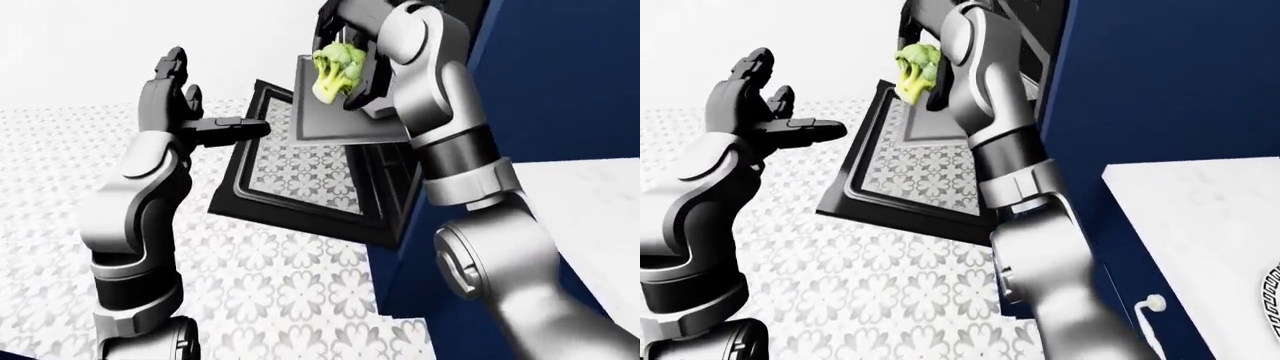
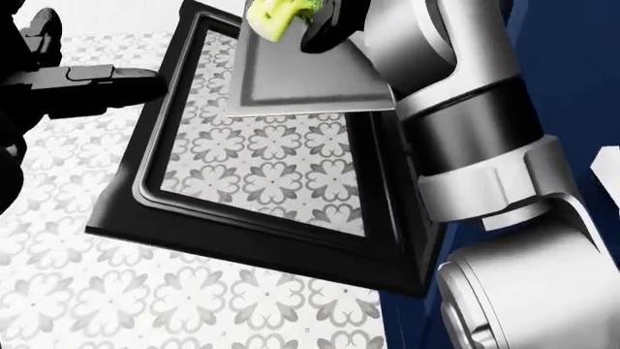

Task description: Place the broccoli on the top rack of the oven.

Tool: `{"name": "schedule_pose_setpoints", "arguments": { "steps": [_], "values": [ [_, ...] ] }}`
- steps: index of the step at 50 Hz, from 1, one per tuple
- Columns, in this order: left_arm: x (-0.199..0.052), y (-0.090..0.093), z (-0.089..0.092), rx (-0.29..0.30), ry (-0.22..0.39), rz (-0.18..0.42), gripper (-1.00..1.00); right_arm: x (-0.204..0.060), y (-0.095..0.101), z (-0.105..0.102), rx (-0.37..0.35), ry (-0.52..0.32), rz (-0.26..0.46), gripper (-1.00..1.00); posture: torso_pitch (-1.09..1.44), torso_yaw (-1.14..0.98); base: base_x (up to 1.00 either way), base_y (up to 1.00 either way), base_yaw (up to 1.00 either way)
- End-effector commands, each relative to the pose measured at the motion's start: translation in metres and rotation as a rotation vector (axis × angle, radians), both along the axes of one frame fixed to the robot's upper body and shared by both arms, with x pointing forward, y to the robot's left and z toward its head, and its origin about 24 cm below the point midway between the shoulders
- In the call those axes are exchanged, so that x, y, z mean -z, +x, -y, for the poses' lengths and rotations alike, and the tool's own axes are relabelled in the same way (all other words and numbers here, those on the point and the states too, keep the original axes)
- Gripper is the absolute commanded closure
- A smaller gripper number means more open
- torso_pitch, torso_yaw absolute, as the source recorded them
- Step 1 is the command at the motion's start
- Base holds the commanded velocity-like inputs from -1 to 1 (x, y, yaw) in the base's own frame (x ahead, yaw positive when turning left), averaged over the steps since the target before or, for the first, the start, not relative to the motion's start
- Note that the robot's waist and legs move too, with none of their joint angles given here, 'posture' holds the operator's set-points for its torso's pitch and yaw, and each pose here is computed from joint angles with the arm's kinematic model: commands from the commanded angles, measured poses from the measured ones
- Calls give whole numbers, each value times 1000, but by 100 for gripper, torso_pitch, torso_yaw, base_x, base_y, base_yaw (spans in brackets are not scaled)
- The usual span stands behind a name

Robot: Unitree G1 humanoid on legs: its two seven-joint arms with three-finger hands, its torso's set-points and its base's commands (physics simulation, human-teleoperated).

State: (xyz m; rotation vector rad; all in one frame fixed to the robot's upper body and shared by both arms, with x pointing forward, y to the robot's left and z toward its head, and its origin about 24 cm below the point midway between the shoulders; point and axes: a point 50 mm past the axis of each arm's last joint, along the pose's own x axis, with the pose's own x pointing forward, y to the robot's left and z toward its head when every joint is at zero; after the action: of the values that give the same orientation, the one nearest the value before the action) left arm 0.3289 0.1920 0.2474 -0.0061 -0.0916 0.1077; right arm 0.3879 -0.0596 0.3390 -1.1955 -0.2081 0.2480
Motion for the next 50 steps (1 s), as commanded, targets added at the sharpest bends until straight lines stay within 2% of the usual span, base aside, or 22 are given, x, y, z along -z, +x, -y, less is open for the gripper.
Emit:
{"name": "schedule_pose_setpoints", "arguments": {
  "steps": [1, 14, 50],
  "values": [
    [-24, -7, 0, 0, 8, 118, -100, -22, -8, 1, 1, 18, 84, 100, 0, 0, 0, 0, 0],
    [-25, -7, 1, 2, 8, 118, -100, -22, -8, 0, 1, 21, 87, 100, 0, 0, 2, 0, 0],
    [-19, -8, 0, 0, 4, 111, -100, -18, -7, -3, -10, 33, 83, 100, 0, 0, 36, 0, 0]
  ]
}}
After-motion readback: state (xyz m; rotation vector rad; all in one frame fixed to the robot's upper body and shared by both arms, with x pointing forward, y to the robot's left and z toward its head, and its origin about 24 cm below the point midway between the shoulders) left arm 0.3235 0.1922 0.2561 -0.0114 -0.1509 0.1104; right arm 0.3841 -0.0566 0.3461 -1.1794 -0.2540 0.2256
